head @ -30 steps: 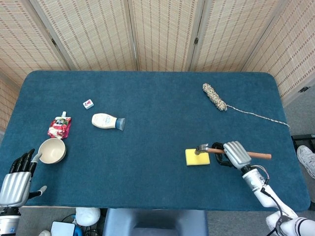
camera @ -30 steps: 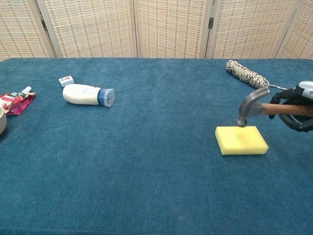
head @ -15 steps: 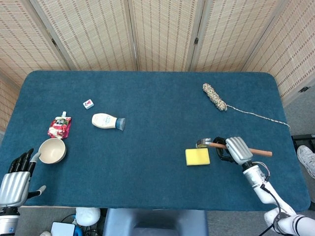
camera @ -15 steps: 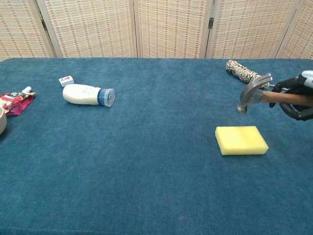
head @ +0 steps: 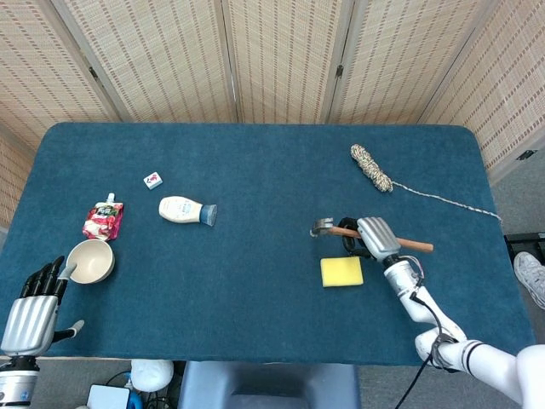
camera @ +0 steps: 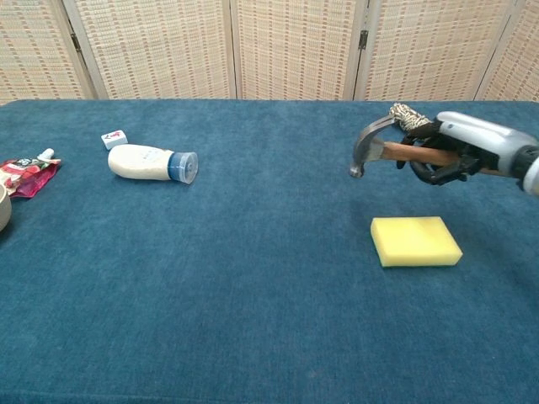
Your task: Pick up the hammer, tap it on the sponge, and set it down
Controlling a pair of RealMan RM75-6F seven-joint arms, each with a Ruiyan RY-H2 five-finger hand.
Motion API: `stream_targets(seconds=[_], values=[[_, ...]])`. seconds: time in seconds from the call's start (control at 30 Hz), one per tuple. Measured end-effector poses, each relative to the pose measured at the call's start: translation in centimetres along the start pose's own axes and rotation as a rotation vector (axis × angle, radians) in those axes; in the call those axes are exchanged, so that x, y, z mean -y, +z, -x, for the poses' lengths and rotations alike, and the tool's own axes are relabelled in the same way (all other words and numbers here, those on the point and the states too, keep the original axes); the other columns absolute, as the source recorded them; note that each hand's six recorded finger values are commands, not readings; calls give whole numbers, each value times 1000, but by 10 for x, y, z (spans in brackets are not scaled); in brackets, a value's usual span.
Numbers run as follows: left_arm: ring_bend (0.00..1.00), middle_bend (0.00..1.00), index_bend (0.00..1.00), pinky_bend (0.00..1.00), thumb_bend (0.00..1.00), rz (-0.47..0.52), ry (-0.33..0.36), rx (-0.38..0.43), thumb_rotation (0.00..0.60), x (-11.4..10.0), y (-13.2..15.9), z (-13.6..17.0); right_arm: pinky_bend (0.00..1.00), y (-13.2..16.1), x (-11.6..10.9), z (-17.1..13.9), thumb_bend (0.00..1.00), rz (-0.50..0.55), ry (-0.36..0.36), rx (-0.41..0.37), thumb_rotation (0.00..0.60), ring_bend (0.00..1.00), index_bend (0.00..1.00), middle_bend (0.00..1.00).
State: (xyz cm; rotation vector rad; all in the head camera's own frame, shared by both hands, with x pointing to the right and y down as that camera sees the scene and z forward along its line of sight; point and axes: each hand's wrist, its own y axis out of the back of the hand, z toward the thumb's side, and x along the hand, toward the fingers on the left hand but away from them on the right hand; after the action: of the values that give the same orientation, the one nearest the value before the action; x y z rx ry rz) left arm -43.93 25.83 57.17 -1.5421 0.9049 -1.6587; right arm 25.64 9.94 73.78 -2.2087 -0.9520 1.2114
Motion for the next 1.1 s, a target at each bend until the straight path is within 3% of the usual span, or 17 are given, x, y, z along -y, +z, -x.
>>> stream_targets(seconds=[0.07, 0.13, 0.2, 0.3, 0.57, 0.7, 0.77, 0.87, 1.1], values=[[0, 0, 85, 136, 152, -3, -7, -8, 600, 2, -3, 1, 669, 8, 10, 14, 568, 12, 15, 3, 600, 548, 617, 532], [0, 0, 85, 136, 152, -5, -12, -15, 600, 3, -5, 1, 525, 12, 17, 25, 442, 26, 32, 15, 600, 382, 350, 353], [0, 0, 85, 136, 152, -5, -11, -20, 600, 2, -7, 2, 406, 17, 23, 34, 330, 43, 49, 22, 600, 251, 152, 206], [0, 0, 84, 136, 152, -6, -10, -28, 600, 2, -10, 2, 241, 29, 28, 47, 175, 64, 62, 15, 600, 78, 0, 25], [0, 0, 84, 136, 152, -5, -8, -27, 600, 2, -11, -1, 207, 25, 3, 42, 149, 36, 14, -5, 600, 31, 0, 0], [0, 0, 84, 136, 152, 4, 0, -25, 600, 0, -11, -4, 207, 13, -20, 26, 215, -2, -15, -3, 600, 38, 0, 53], [0, 0, 84, 137, 152, 6, 7, -23, 600, -1, -11, -5, 212, 2, -36, 11, 263, -33, -43, 2, 600, 73, 4, 125], [0, 0, 84, 136, 152, 9, 17, -22, 600, -2, -11, -7, 261, -15, -58, -19, 286, -78, -91, 19, 600, 161, 89, 218], [0, 0, 86, 136, 152, 28, 41, 6, 600, -1, 0, -11, 270, -49, -86, -104, 294, -145, -157, 100, 600, 233, 156, 299]])
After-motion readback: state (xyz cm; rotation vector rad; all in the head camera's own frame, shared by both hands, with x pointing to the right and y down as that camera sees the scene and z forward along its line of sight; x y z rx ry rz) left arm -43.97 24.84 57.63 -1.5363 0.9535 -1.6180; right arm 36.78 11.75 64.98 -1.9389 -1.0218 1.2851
